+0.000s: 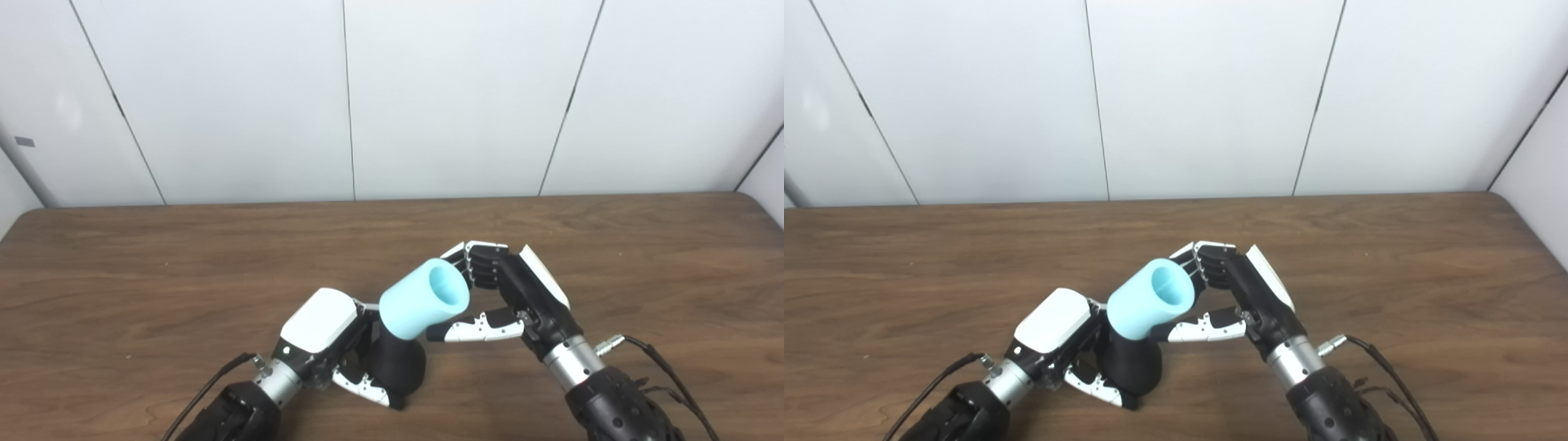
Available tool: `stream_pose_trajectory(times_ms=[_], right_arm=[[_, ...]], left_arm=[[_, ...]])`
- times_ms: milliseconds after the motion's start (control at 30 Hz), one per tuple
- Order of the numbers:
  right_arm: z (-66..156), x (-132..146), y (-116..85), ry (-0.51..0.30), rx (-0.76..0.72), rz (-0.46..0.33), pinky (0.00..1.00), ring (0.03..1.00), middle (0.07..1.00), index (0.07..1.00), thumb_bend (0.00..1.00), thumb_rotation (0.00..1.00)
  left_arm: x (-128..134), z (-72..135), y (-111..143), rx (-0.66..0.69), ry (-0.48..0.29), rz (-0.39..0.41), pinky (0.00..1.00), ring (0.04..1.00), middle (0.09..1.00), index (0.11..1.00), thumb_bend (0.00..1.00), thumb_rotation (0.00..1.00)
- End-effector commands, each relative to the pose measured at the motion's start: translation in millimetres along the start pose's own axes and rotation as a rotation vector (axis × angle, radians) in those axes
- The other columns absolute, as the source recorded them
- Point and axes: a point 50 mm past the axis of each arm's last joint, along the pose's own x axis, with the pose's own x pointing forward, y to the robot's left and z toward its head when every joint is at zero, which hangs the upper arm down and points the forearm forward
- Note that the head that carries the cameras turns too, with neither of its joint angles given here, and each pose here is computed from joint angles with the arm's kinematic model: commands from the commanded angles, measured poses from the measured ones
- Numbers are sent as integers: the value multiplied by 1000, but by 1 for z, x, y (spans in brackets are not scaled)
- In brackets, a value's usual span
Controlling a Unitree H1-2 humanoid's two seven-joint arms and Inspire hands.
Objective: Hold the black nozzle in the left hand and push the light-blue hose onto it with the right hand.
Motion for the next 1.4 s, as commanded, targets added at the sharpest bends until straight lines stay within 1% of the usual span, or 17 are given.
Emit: stream_pose_trajectory(times_ms=[0,33,67,100,167,200,233,300,500,667,933,1067,1367], right_arm=[[13,6,-4,-86,-18,-17,350,413,472,498,523,0],[14,6,-4,-89,-26,-19,349,413,472,498,523,0],[14,6,-4,-92,-34,-20,348,412,472,497,523,0],[15,7,-4,-96,-40,-21,347,411,472,497,523,0],[16,7,-4,-103,-46,-20,346,410,472,497,523,0],[17,7,-4,-106,-51,-19,348,412,474,495,523,0],[17,7,-4,-107,-54,-19,349,413,475,494,523,0],[19,8,-4,-105,-61,-19,350,414,475,494,523,0],[22,9,-4,-109,-68,-12,347,413,472,499,523,0],[26,10,-6,-115,-124,1,339,409,471,500,523,0],[36,11,-14,-68,-194,15,334,413,471,499,524,0],[41,12,-17,-59,-222,22,324,403,471,500,524,0],[45,13,-20,-41,-251,35,311,392,467,505,524,0]], left_arm=[[3,3,2,7,-18,-12,126,179,471,479,523,0],[3,3,2,6,-17,-12,127,182,471,479,523,0],[3,3,2,6,-17,-12,127,182,419,488,517,0],[3,3,2,7,-16,-13,128,184,401,492,514,0],[3,4,1,7,-16,-15,129,184,386,494,513,0],[3,4,1,6,-16,-16,125,180,428,487,518,0],[3,4,1,6,-17,-16,123,177,449,483,520,0],[3,4,1,6,-16,-22,127,181,467,480,522,0],[4,4,0,0,-16,-20,127,181,472,479,523,0],[4,4,0,0,-16,-22,122,175,472,479,523,0],[6,6,0,13,-8,-40,116,166,471,479,523,0],[6,6,-1,10,-5,-41,131,183,472,479,523,0],[7,7,0,13,-1,-48,124,176,471,480,523,0]])
